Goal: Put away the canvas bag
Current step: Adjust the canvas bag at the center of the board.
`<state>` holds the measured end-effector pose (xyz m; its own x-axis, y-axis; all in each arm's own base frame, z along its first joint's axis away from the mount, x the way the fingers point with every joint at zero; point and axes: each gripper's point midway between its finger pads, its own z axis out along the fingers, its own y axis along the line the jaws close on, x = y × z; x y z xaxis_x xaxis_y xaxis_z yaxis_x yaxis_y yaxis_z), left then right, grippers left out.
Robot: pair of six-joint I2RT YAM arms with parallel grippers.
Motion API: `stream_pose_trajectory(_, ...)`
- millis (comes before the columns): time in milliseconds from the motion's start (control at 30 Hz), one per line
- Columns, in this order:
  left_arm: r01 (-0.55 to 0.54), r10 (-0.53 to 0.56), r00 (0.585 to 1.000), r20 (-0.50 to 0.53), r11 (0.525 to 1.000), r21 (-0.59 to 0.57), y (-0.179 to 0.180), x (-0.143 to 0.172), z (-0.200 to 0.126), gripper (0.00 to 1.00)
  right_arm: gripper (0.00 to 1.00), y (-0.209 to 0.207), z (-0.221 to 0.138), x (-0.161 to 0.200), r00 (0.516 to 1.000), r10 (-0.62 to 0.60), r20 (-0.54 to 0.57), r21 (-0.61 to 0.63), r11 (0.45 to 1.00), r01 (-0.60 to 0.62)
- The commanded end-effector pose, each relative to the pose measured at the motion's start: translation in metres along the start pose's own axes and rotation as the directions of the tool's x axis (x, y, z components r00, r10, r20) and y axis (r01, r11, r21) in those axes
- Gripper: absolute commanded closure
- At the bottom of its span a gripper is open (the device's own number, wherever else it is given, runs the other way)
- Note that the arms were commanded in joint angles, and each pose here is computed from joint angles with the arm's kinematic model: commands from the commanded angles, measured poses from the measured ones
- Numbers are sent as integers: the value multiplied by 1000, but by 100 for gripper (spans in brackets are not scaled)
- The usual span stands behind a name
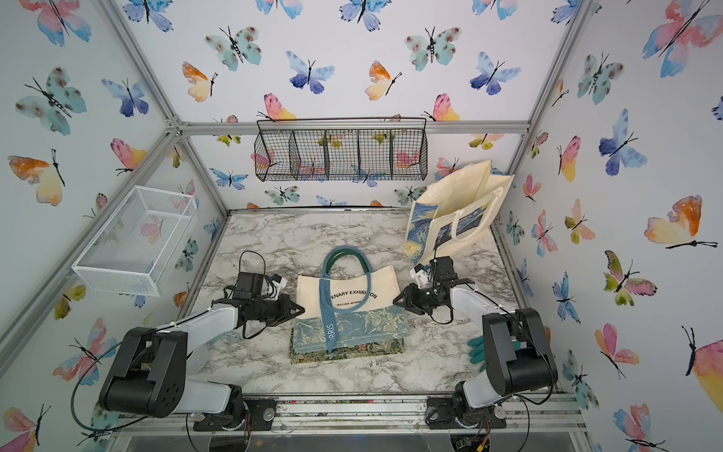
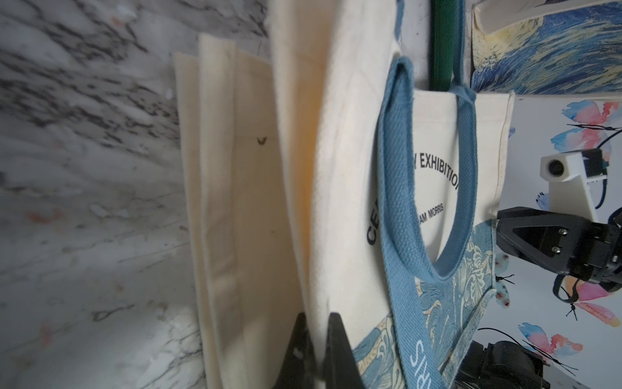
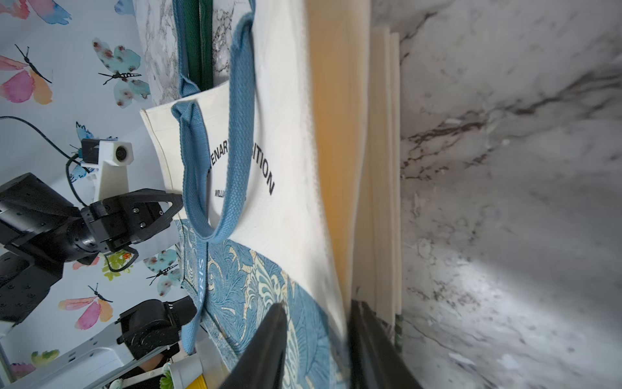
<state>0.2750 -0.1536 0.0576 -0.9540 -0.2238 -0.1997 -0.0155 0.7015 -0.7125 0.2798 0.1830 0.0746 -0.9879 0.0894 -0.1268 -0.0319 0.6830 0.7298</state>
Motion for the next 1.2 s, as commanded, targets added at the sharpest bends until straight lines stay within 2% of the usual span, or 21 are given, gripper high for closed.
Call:
stream_pose_trajectory(0, -7, 8, 1000, -15, 1000, 22, -5, 3, 1, 100, 65, 17, 1, 4, 999, 0, -33, -83, 997, -2)
stream_pose_trajectory(133, -10, 11, 1000, -12, 1000, 23, -6, 2, 0, 100, 71, 28, -1, 3, 999, -10, -37, -137, 991, 5)
stream_pose_trajectory(200, -9, 9, 1000, -13, 1000, 23, -6, 1, 1, 100, 79, 35, -2, 3, 999, -12, -42, -171, 985, 5)
stream_pose_trajectory(267, -10, 10, 1000, -13, 1000, 26, -7, 0, 1, 100, 92, 40, -4, 2, 999, -11, -40, -190, 982, 3)
stream_pose_trajectory(333, -12, 13, 1000, -10, 1000, 28, -9, -2, 0, 100, 98, 42, -5, 1, 999, -13, -43, -195, 981, 4)
stream_pose_trajectory(500, -35, 34, 999, 14, 999, 42, -22, -13, -9, 100, 98, 53, -11, -6, 999, -39, -35, -209, 977, 31)
stream_pose_trajectory(667, -95, 90, 994, 68, 992, 82, -54, -36, -27, 100, 98, 78, -26, -28, 996, -84, 3, -221, 972, 83)
stream_pose_trajectory(833, -133, 125, 989, 79, 986, 105, -77, -53, -38, 100, 98, 97, -35, -47, 994, -112, 21, -237, 965, 113)
stream_pose_trajectory(1167, -126, 117, 990, 77, 985, 118, -80, -43, -45, 100, 98, 104, -42, -42, 994, -111, 19, -254, 961, 112)
